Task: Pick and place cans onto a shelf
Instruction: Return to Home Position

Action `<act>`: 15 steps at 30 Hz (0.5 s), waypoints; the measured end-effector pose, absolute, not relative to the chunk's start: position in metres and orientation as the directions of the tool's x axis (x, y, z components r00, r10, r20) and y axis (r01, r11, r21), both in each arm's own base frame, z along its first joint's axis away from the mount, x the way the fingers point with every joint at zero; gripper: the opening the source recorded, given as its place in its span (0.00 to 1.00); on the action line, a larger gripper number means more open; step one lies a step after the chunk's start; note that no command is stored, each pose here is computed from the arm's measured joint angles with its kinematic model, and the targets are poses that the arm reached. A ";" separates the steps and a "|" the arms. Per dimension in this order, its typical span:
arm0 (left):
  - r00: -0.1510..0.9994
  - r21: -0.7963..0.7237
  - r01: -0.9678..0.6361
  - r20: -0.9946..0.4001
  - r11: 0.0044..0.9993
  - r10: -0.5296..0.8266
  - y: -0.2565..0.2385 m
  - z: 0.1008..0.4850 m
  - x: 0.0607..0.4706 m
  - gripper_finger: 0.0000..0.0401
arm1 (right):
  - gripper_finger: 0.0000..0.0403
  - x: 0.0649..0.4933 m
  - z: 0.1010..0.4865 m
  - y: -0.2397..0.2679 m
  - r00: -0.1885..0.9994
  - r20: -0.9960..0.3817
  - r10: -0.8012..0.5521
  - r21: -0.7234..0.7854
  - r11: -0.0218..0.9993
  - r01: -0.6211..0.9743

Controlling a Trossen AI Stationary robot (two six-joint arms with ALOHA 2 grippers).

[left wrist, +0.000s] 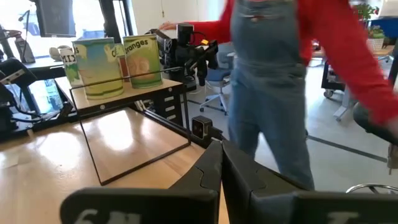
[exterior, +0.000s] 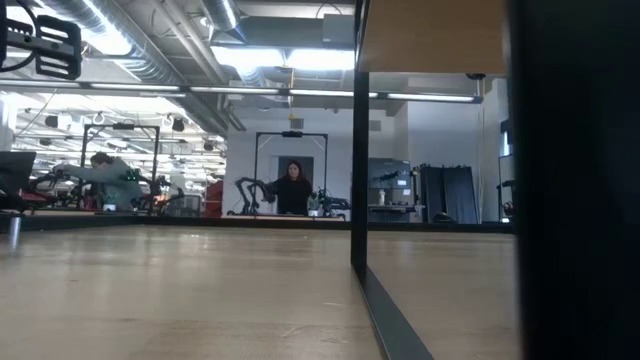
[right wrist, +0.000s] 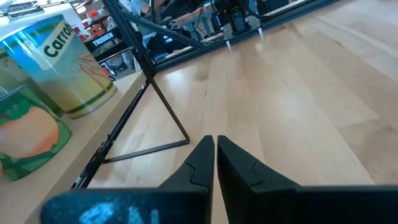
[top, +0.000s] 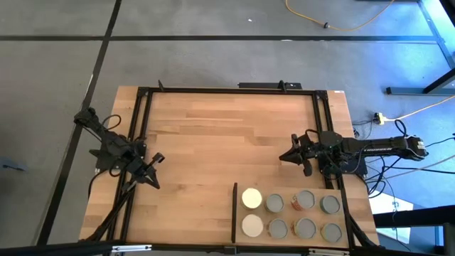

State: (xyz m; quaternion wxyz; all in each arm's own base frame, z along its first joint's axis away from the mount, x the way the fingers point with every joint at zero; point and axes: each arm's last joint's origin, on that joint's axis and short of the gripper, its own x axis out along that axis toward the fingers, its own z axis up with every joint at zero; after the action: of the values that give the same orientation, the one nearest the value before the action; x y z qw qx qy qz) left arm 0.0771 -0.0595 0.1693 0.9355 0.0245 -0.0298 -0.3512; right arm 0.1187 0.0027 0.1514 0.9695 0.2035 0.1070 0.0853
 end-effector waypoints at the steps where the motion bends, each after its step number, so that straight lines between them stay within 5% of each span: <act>1: 0.752 0.067 0.655 0.039 0.752 -0.658 -0.059 0.169 0.077 0.00 | 0.06 0.119 0.151 0.003 0.963 -0.173 0.209 0.412 0.903 -0.122; 15: 0.752 0.066 0.655 0.039 0.753 -0.658 -0.059 0.169 0.077 0.00 | 0.06 0.110 0.166 0.003 0.978 -0.027 0.209 0.382 0.906 -0.183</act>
State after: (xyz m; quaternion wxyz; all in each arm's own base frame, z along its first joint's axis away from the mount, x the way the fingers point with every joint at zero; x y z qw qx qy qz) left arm 0.0771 -0.0595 0.1693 0.9356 0.0241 -0.0301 -0.3508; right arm 0.1104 0.0030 0.1656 0.9756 0.1924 0.0339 0.1003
